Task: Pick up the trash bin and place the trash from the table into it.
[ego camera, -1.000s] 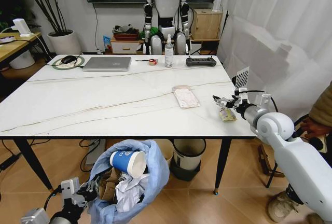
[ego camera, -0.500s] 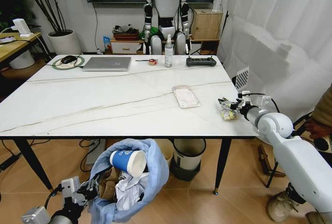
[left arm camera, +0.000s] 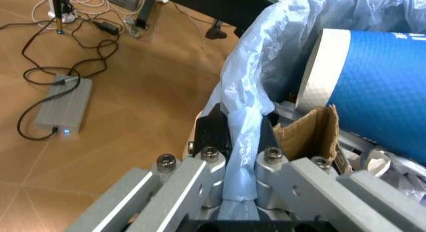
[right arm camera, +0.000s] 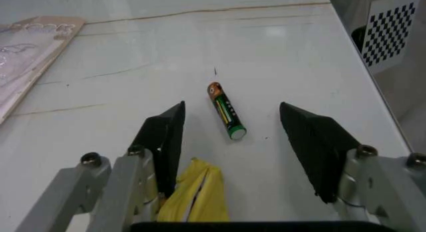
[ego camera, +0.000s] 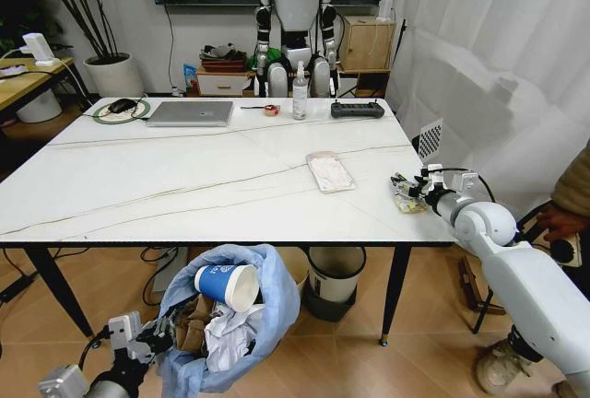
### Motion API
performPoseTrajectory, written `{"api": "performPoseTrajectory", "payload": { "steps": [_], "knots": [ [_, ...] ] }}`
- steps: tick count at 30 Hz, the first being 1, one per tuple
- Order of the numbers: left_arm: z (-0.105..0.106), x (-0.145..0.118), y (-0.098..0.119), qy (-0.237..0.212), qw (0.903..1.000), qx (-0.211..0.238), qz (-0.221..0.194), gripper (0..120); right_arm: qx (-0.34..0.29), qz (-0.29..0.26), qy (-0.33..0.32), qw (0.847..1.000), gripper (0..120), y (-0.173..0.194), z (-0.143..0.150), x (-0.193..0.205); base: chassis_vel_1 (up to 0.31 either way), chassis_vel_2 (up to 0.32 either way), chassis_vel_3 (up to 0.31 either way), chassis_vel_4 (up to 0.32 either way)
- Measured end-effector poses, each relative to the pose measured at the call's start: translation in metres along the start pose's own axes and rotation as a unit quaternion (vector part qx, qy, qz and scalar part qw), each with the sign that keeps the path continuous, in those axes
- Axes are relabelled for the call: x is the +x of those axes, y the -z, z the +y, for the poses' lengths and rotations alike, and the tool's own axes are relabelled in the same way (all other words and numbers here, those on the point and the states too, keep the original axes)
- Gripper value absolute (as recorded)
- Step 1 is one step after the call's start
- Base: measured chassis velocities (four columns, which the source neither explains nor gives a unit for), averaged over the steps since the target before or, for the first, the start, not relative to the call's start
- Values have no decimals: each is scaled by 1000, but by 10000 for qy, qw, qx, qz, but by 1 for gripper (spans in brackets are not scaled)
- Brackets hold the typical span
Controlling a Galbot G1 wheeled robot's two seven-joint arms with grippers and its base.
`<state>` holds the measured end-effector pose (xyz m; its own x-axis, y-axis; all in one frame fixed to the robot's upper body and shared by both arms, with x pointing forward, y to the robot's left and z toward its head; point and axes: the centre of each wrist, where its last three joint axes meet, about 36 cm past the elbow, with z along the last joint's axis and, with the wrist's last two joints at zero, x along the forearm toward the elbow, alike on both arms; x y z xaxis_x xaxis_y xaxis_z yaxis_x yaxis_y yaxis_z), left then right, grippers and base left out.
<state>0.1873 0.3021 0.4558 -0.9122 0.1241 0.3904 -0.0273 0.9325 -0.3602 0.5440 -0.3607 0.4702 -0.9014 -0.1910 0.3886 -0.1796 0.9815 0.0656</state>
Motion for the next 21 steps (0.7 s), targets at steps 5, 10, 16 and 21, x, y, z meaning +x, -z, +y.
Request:
{"api": "performPoseTrajectory", "payload": {
  "steps": [5,10,16,21],
  "knots": [
    [0,-1,1,-9,10000,-2,-9,1,31,-6,20,10000,38,1,3,2,0,0,0,0],
    [0,-2,2,-28,10000,4,-16,1,97,0,34,9999,19,0,7,5,0,0,0,0],
    [1,-2,3,-38,10000,6,-23,1,179,21,22,9998,17,0,9,5,0,0,0,0],
    [1,-3,4,-48,10000,5,-30,1,216,25,13,9998,17,0,10,5,0,0,0,0]
  ]
}}
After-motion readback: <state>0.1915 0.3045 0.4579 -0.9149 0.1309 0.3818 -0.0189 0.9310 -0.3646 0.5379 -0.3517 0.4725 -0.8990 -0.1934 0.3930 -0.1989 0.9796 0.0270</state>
